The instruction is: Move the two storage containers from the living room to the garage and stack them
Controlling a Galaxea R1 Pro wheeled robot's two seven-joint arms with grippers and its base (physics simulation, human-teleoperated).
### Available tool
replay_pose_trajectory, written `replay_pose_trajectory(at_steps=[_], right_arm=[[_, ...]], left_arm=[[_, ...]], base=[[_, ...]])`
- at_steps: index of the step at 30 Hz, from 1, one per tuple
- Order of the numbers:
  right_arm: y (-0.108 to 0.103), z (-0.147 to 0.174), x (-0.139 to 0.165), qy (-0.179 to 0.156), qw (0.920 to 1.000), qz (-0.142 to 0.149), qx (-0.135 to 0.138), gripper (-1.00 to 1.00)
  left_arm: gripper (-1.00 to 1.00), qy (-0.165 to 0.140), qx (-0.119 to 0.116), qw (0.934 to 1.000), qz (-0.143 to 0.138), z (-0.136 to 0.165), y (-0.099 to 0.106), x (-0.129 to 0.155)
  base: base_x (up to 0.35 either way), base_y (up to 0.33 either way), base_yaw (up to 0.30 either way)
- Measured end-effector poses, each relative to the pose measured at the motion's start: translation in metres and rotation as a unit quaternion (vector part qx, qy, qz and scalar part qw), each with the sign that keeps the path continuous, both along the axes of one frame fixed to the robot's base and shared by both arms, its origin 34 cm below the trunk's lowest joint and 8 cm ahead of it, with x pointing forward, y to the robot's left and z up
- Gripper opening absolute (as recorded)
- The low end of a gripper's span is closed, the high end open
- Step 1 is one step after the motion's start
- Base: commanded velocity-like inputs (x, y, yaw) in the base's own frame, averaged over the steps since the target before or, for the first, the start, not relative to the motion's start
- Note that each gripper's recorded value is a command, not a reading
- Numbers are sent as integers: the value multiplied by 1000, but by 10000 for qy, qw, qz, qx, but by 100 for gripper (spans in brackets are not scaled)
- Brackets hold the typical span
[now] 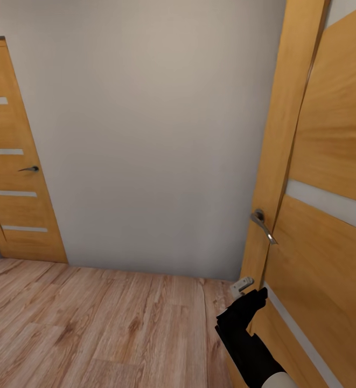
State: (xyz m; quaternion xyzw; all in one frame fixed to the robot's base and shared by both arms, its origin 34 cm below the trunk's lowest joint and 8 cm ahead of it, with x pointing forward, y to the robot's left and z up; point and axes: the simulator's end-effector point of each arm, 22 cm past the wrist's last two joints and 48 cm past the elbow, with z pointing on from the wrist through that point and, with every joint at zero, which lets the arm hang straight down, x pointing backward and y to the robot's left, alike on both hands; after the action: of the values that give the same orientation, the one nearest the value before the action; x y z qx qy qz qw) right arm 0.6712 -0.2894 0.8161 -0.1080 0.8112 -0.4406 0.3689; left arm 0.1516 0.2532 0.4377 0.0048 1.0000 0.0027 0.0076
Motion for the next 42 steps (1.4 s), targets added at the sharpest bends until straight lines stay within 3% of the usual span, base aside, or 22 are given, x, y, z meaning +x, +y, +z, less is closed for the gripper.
replay_pose_trajectory(at_steps=[14,20,30,36,42], right_arm=[[-1,7,2,-98,9999,-22,46,100],[-26,2,-5,-53,9991,-388,175,100],[-30,2,-6,-55,9988,-443,180,100],[-49,2,-7,-65,9985,-528,113,100],[-54,3,-7,-71,9984,-547,80,100]], left_arm=[[100,-1,-1,10000,-18,0,0,0],[100,0,-1,10000,-22,0,0,0],[100,0,-2,10000,-26,0,0,0],[100,-5,-4,10000,-28,0,0,1],[100,2,-4,10000,-29,0,0,0]], base=[[4,0,0],[0,0,0],[0,0,0],[0,0,0],[0,0,0]])
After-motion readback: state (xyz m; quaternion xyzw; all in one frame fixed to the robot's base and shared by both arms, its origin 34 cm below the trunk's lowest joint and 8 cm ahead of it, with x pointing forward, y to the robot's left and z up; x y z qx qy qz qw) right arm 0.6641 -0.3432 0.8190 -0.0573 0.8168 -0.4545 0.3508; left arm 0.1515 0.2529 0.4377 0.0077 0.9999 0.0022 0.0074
